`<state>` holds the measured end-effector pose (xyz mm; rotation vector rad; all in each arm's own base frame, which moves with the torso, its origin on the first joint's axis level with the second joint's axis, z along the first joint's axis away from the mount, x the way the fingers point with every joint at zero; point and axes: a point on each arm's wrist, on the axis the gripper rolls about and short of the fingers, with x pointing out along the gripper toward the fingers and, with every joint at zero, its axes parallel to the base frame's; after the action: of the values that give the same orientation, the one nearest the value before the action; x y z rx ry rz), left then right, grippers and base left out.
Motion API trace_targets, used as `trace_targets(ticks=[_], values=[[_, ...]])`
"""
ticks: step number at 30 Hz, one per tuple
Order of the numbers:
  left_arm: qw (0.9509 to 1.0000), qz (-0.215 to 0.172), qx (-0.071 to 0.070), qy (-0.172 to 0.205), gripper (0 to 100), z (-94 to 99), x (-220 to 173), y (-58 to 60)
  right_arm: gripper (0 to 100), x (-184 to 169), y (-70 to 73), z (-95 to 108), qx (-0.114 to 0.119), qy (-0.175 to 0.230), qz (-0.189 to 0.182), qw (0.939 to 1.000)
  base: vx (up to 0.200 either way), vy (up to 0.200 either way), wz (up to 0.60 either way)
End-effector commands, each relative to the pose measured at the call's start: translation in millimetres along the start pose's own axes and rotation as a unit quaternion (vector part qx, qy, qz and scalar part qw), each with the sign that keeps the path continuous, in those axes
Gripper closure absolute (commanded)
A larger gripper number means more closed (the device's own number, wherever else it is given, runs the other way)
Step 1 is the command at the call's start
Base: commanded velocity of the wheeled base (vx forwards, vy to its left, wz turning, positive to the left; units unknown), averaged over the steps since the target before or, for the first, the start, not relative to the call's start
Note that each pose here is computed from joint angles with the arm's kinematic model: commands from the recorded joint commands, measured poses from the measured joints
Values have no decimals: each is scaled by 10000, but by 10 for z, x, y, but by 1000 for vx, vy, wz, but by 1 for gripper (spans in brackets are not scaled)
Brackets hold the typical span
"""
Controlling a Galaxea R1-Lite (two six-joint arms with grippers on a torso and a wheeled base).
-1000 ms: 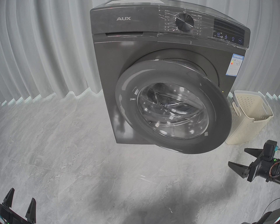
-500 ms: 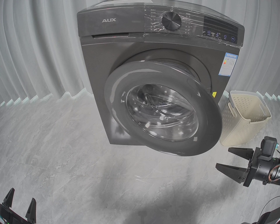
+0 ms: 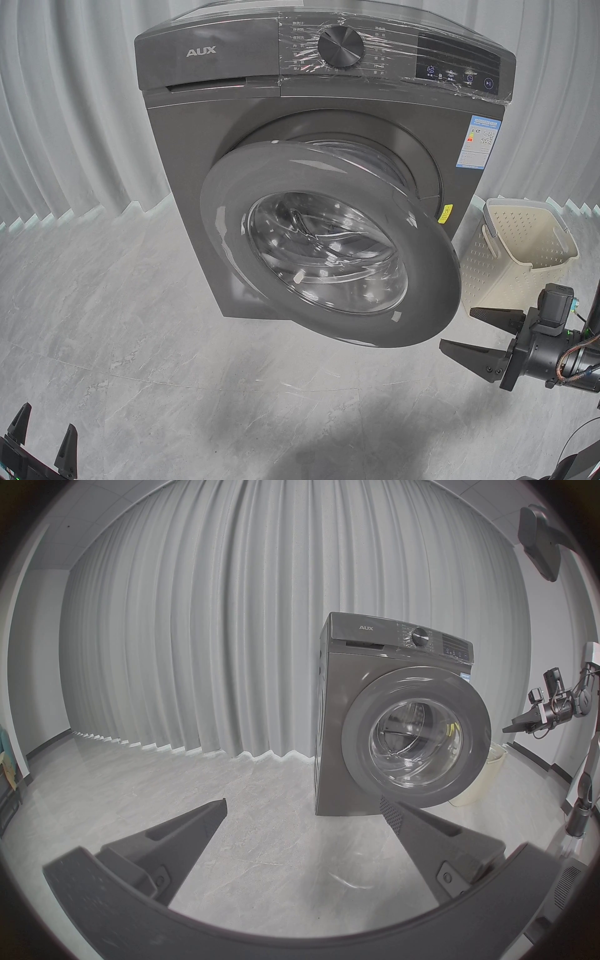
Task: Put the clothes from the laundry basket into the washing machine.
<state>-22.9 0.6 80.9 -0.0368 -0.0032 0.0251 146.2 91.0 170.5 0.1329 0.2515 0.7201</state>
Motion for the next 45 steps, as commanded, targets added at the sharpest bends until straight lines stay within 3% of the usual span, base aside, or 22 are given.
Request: trace_targets(ticks=[1,9,13,21,26,32,36,45], values=[[10000,-2,-7,22,0,-47,3,2,0,97,-9,-31,17,159,20,9999,200,0,0],[10000,-2,24,22,0,-47,3,2,0,201,-36,47,24,104,-24,9999,50,0,0],[10000,-2,24,22,0,-47,3,2,0,236,-79,144,6,-90,-332,9994,0,0,0],[10000,6,16,21,0,-47,3,2,0,218,-137,128,38,-101,-646,9979,0,-75,0],[10000,-2,24,22,0,-47,3,2,0,181,-122,23,51,76,-607,9981,0,-120,0],[10000,6,39,21,0,-47,3,2,0,137,-13,-205,-23,509,-266,9983,0,0,0],[10000,-2,54,22,0,-47,3,2,0,151,13,-180,-46,468,-199,9987,0,0,0],[10000,-2,54,22,0,-47,3,2,0,188,29,-138,-103,156,-100,9998,200,0,0]])
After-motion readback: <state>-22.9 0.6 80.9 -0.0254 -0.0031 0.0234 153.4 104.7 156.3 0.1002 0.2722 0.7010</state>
